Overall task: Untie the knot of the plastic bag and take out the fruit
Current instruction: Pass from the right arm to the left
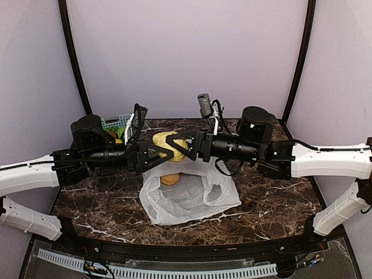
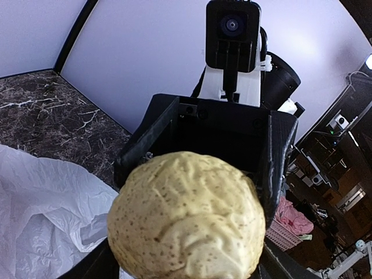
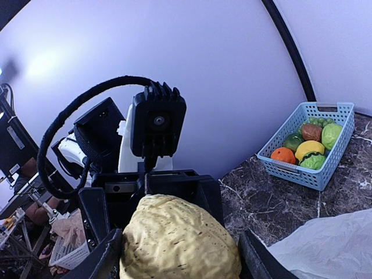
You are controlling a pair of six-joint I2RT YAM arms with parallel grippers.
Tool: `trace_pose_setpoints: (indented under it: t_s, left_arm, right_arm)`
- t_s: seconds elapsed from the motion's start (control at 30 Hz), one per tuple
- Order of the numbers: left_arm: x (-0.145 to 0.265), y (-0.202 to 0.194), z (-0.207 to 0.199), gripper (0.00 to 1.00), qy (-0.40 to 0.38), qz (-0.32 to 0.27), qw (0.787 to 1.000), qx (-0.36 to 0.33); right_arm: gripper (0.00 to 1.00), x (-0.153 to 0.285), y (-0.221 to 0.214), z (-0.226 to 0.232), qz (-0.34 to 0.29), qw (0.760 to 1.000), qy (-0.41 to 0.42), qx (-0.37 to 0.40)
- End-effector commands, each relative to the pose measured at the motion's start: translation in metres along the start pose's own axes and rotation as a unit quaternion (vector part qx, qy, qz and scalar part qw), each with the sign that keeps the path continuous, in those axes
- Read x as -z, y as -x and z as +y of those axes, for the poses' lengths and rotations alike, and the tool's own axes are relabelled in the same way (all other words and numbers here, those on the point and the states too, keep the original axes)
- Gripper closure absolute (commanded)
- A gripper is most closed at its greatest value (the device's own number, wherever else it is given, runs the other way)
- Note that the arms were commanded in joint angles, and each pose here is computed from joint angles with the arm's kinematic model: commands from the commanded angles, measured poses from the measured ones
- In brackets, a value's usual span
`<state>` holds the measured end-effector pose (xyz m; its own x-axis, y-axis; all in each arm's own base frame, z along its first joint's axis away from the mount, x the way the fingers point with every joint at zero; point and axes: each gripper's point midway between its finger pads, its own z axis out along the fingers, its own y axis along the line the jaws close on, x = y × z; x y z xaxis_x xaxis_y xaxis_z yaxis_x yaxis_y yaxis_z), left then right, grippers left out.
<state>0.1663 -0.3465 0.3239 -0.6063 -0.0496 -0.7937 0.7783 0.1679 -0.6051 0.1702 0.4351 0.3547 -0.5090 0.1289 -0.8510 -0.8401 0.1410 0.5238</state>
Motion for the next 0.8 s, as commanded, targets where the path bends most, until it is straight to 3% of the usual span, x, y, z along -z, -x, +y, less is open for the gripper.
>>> trace_pose_setpoints:
  t_s: [0.0,0.17,0.4,0.5,0.57,0.67,0.77]
  left_arm:
    - [0.000,-0.001,-0.001,0.22,-0.001,-0.007,1.000,0.000]
    - [0.001,0.002,-0.001,0.29,0.000,-0.015,1.000,-0.003]
    - [0.000,0.002,0.000,0.50,-0.003,-0.017,1.000,0.002]
    - [0.001,0.001,0.001,0.54,-0.001,-0.016,1.000,0.003]
    - [0.001,0.001,0.001,0.55,0.001,-0.016,1.000,0.003]
    - [0.002,-0.001,0.004,0.56,0.010,-0.012,1.000,0.005]
    - [0.007,-0.005,0.013,0.57,0.046,-0.003,0.999,0.002]
  right_arm:
    - [0.51,-0.005,0.009,0.014,-0.012,1.000,0.025,0.002]
    - [0.51,-0.005,0.010,0.015,-0.012,1.000,0.025,0.002]
    - [0.51,-0.005,0.007,0.013,-0.010,1.000,0.022,0.000]
    - [0.48,-0.006,0.006,0.012,-0.009,1.000,0.020,-0.001]
    - [0.40,-0.005,0.007,0.011,-0.010,1.000,0.018,0.000]
    - [0.16,-0.003,0.009,0.008,-0.012,1.000,0.006,0.003]
    - [0.03,0.005,0.014,0.002,-0.021,0.999,-0.023,0.014]
